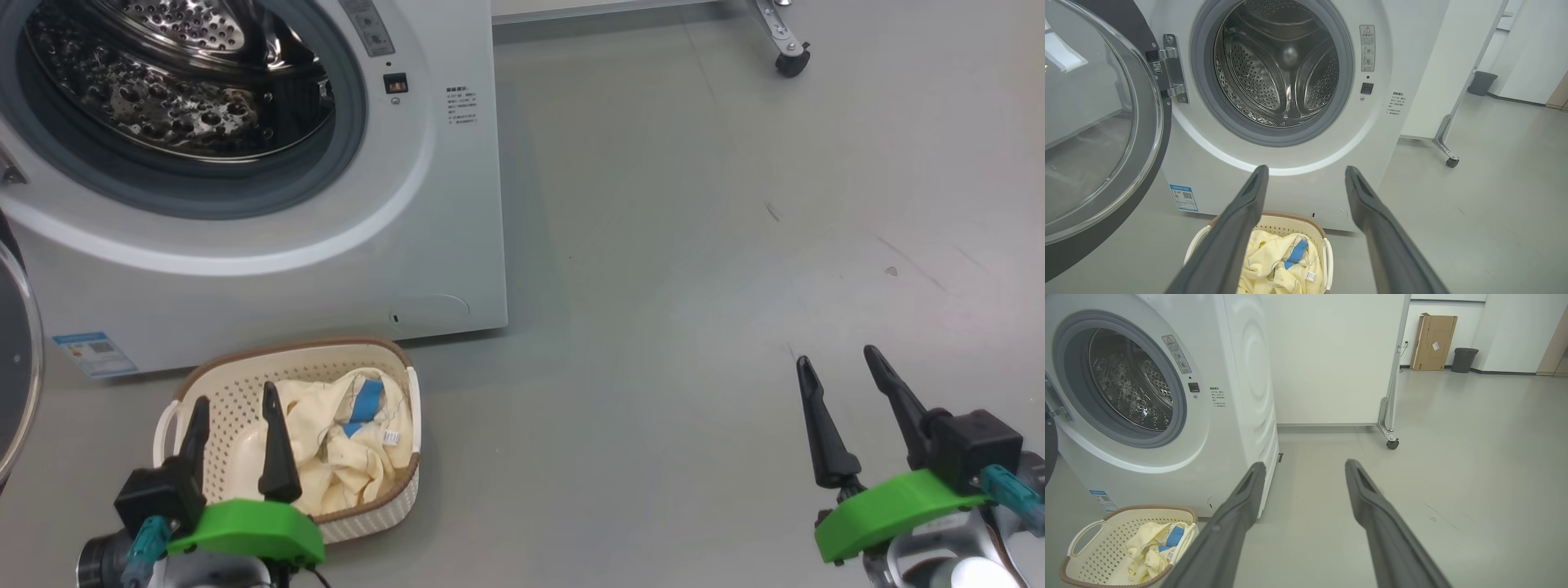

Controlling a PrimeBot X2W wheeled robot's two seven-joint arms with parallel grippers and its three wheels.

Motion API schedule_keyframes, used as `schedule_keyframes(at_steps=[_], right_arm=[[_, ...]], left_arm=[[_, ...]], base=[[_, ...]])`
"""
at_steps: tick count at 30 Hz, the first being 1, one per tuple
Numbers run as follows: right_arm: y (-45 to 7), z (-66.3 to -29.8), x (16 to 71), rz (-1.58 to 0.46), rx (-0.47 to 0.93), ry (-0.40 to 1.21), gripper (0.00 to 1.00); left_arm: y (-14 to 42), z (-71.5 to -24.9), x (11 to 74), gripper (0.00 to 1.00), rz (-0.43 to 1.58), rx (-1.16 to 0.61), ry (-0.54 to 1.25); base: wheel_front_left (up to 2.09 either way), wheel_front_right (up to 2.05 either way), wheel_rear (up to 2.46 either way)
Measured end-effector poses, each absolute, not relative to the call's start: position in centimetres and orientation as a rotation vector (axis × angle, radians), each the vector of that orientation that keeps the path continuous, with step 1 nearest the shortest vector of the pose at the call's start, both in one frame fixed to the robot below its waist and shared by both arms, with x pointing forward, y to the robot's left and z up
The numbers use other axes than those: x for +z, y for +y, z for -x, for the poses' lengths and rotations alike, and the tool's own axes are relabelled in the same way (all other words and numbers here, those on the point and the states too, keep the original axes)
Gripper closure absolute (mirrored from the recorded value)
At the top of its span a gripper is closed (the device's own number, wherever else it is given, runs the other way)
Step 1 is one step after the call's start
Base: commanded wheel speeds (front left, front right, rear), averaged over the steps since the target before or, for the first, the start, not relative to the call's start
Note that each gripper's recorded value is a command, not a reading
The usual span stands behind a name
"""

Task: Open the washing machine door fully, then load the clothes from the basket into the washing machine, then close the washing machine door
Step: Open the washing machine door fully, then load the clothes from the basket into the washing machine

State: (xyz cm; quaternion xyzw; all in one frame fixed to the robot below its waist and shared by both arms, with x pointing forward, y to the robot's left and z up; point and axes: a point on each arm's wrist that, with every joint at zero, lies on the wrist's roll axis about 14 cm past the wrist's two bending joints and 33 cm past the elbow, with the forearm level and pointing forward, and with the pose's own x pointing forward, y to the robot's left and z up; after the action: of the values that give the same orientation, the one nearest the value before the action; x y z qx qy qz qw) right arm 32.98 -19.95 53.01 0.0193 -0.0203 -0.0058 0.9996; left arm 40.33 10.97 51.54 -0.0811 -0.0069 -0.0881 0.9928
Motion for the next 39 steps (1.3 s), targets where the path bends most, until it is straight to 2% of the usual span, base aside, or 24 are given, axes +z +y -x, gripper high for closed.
schedule_keyframes(at_steps=[20,39], right_arm=[[-17.8,-35.3,53.8,0.003,0.062,-0.073,0.00],[-17.8,-35.3,53.3,0.001,0.063,-0.061,0.00]], left_arm=[[12.0,-39.7,50.1,0.00,0.159,-0.139,0.030],[11.9,-39.7,49.9,0.00,0.165,-0.132,0.037]], base=[[0.00,0.00,0.00],[0.02,-0.08,0.06]])
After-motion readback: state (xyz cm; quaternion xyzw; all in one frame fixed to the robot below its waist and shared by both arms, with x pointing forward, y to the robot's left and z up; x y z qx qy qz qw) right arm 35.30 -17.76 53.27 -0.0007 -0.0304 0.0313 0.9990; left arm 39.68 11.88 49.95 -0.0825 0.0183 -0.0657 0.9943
